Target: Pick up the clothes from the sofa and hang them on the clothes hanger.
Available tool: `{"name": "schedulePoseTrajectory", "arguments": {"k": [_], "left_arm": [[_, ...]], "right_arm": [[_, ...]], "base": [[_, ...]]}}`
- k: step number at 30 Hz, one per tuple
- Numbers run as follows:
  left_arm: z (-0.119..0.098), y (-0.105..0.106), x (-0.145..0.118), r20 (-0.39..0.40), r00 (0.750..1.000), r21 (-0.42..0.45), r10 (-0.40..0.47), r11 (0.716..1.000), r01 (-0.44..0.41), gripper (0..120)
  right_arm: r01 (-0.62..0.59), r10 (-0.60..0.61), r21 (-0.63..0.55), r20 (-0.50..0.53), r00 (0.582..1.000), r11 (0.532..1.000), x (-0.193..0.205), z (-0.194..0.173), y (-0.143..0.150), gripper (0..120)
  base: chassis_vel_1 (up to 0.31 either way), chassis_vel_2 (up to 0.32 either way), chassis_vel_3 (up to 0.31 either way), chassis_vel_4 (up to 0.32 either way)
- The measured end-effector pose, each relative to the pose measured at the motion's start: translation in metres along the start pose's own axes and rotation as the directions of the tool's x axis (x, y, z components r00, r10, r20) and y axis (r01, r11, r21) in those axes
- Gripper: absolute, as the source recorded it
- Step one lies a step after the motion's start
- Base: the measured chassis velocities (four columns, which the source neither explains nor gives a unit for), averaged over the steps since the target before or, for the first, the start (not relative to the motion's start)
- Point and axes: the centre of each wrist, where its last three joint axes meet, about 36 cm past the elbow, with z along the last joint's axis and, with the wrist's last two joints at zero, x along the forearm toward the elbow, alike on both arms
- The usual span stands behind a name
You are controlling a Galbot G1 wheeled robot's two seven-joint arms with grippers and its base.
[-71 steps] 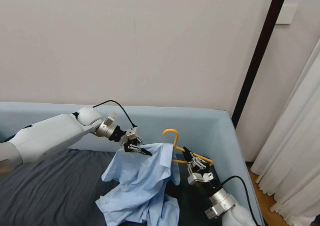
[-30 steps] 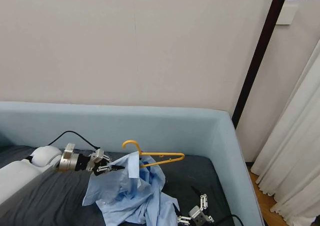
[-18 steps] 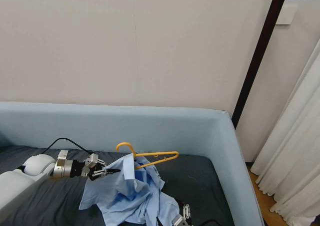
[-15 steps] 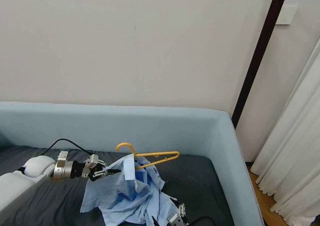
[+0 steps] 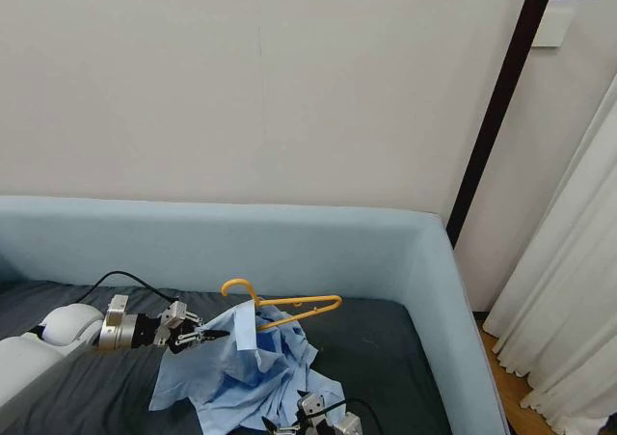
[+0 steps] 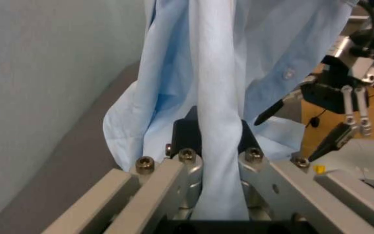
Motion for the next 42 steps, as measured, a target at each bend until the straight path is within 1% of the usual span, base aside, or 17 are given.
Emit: {"name": "schedulePoseTrajectory", "arguments": {"k": [1, 3, 5, 7, 9, 19, 22, 23, 25, 34, 37, 39, 42], "left_arm": [[0.0, -0.001, 0.001, -0.003, 1.0, 0.0, 0.002, 1.0, -0.002, 3], [-0.001, -0.002, 0.004, -0.007, 1.0, 0.0, 0.001, 1.0, -0.001, 3], [-0.002, -0.002, 0.005, -0.009, 1.0, -0.001, -0.001, 1.0, 0.001, 3], [-0.003, -0.001, 0.007, -0.007, 1.0, -0.003, -0.004, 1.0, 0.004, 3], [-0.003, -0.002, 0.007, -0.003, 1.0, -0.005, -0.003, 1.0, 0.003, 3], [-0.005, -0.006, 0.009, -0.005, 1.0, -0.008, 0.005, 1.0, -0.005, 3], [-0.005, -0.006, 0.01, -0.006, 1.0, -0.007, 0.007, 1.0, -0.007, 3], [-0.005, -0.006, 0.01, -0.006, 1.0, -0.007, 0.007, 1.0, -0.007, 3], [-0.005, -0.006, 0.01, -0.006, 1.0, -0.007, 0.006, 1.0, -0.006, 3], [-0.004, -0.007, 0.011, -0.006, 1.0, -0.004, 0.011, 1.0, -0.011, 3], [-0.004, -0.007, 0.012, -0.006, 1.0, -0.003, 0.01, 1.0, -0.01, 3], [-0.004, -0.007, 0.013, -0.005, 1.0, -0.003, 0.01, 1.0, -0.01, 3], [-0.003, -0.007, 0.013, -0.005, 1.0, -0.002, 0.011, 1.0, -0.011, 3]], "right_arm": [[0.009, -0.009, -0.019, 0.005, 1.0, 1.0, -0.004, 0.0, -0.002, 91], [0.011, -0.01, -0.055, 0.009, 1.0, 0.998, -0.011, -0.001, -0.005, 95], [0.009, -0.008, -0.065, 0.009, 1.0, 0.998, -0.014, -0.002, -0.007, 94], [-0.008, 0.008, -0.079, 0.006, 1.0, 0.997, -0.022, -0.001, -0.014, 86], [-0.027, 0.027, -0.087, -0.003, 1.0, 0.996, -0.027, 0.002, -0.019, 84], [-0.082, 0.077, -0.144, -0.04, 0.996, 0.986, -0.035, 0.014, -0.038, 83], [-0.085, 0.078, -0.159, -0.045, 0.996, 0.984, -0.037, 0.015, -0.039, 83], [-0.084, 0.077, -0.164, -0.046, 0.996, 0.983, -0.038, 0.016, -0.039, 79], [-0.082, 0.075, -0.168, -0.047, 0.996, 0.982, -0.04, 0.017, -0.039, 79], [-0.083, 0.075, -0.189, -0.048, 0.996, 0.979, -0.046, 0.019, -0.039, 79], [-0.087, 0.081, -0.19, -0.039, 0.996, 0.978, -0.048, 0.019, -0.04, 78], [-0.098, 0.095, -0.201, -0.021, 0.995, 0.975, -0.053, 0.015, -0.044, 75], [-0.1, 0.1, -0.211, -0.013, 0.995, 0.972, -0.055, 0.011, -0.047, 75]], "base": [[0.0, 0.0, 0.0, 0.0], [0.0, 0.0, 0.0, 0.0], [0.0, 0.0, 0.0, 0.0], [0.0, 0.0, 0.0, 0.0], [0.0, 0.0, 0.0, 0.0], [0.0, 0.0, 0.0, 0.0], [0.0, 0.0, 0.0, 0.0], [0.0, 0.0, 0.0, 0.0], [0.0, 0.0, 0.0, 0.0], [0.0, 0.0, 0.0, 0.0], [0.0, 0.0, 0.0, 0.0], [0.0, 0.0, 0.0, 0.0], [0.0, 0.0, 0.0, 0.0]]}}
